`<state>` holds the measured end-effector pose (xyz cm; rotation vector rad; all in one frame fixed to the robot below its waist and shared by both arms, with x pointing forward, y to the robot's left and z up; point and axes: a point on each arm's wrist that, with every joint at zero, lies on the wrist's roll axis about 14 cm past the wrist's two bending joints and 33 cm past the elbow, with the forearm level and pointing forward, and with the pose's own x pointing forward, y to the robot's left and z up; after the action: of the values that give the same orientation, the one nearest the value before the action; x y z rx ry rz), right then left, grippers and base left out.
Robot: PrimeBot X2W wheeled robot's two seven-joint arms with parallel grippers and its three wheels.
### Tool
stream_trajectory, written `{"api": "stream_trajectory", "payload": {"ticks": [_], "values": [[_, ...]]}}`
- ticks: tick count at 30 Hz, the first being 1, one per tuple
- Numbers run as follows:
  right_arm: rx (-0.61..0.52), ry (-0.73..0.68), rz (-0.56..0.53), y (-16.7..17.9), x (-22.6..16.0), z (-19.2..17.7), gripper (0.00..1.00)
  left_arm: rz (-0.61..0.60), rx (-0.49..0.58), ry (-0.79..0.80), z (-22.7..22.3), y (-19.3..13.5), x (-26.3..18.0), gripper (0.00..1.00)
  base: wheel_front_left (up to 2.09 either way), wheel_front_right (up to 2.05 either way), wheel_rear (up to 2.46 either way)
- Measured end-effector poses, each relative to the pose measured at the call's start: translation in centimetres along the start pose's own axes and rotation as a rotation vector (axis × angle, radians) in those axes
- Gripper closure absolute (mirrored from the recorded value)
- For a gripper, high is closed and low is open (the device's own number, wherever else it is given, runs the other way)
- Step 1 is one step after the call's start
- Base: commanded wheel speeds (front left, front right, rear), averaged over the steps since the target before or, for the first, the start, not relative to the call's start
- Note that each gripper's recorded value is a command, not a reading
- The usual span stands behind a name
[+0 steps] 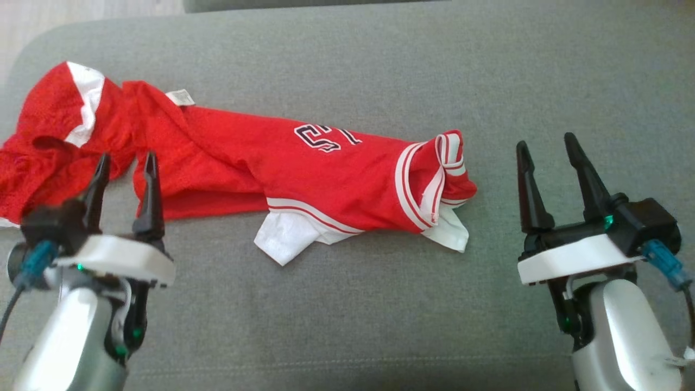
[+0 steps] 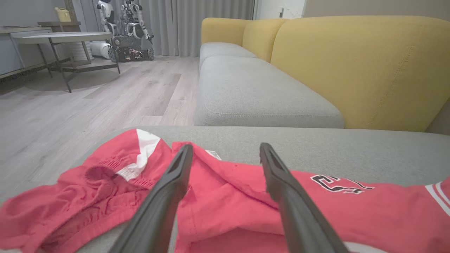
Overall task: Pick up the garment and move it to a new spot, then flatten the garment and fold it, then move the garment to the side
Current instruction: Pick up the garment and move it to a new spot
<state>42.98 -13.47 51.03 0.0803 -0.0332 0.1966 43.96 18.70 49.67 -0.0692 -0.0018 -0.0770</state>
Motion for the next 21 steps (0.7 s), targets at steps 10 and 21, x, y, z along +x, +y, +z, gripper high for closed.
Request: {"api": "stream_trajectory", "payload": {"ticks": [10,21], "values": [[-0.013,0.051,0.018,1.1,-2.5,-0.8,0.0,0.009,0.003,-0.004,0.3,0.0,-5.0,0.0,0.0,0.0,0.0],[-0.006,0.058,-0.008,0.8,-5.5,-0.3,0.0,-0.02,0.014,-0.003,0.8,-1.6,-8.7,0.0,0.0,0.0,0.0]]}}
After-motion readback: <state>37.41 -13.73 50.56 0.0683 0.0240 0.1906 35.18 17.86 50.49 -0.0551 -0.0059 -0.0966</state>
